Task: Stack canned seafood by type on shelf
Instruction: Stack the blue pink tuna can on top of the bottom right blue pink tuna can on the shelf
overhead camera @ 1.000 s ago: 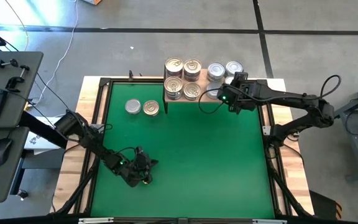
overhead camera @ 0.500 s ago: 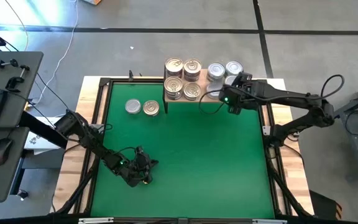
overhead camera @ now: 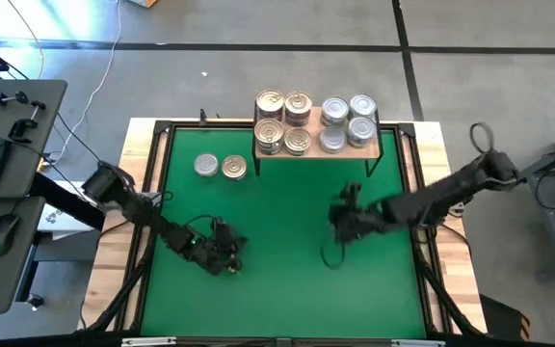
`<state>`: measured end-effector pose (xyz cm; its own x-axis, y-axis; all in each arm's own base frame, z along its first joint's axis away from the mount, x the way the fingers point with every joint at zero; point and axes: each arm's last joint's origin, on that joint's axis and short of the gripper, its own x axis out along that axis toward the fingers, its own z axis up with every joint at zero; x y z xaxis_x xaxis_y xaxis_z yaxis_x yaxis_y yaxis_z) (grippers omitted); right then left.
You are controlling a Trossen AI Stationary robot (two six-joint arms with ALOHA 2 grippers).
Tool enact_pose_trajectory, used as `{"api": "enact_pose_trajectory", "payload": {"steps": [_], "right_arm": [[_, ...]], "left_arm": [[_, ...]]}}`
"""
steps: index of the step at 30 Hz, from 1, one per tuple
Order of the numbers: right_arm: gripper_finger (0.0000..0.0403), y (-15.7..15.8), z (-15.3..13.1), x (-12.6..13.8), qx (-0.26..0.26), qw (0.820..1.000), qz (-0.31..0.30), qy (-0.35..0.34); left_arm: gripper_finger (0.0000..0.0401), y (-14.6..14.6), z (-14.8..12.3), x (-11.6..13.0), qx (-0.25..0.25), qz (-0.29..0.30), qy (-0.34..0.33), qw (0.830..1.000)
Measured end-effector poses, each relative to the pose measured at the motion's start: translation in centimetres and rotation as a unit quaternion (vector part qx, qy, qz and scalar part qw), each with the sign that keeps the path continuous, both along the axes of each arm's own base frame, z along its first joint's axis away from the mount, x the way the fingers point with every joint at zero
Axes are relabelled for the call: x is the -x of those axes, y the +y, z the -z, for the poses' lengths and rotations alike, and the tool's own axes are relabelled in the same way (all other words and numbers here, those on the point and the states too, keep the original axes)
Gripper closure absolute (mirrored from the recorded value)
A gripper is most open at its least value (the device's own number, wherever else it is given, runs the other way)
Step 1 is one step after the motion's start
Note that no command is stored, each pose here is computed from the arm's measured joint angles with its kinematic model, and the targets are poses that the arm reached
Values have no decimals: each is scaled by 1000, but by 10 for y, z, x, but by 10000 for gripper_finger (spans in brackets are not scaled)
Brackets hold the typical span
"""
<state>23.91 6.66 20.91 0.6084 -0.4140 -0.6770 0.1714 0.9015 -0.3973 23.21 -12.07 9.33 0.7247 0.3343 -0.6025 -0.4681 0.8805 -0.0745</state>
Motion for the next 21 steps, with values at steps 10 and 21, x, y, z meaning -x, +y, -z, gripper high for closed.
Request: {"api": "enact_pose_trajectory", "payload": {"steps": [10, 21], "right_arm": [[151, 38, 105, 30, -94, 984, 61, -141], [151, 56, 129, 18, -70, 985, 80, -134]], "left_arm": [[401, 95, -67, 8, -69, -158, 111, 979], [401, 180, -65, -2, -113, -220, 143, 959]]}}
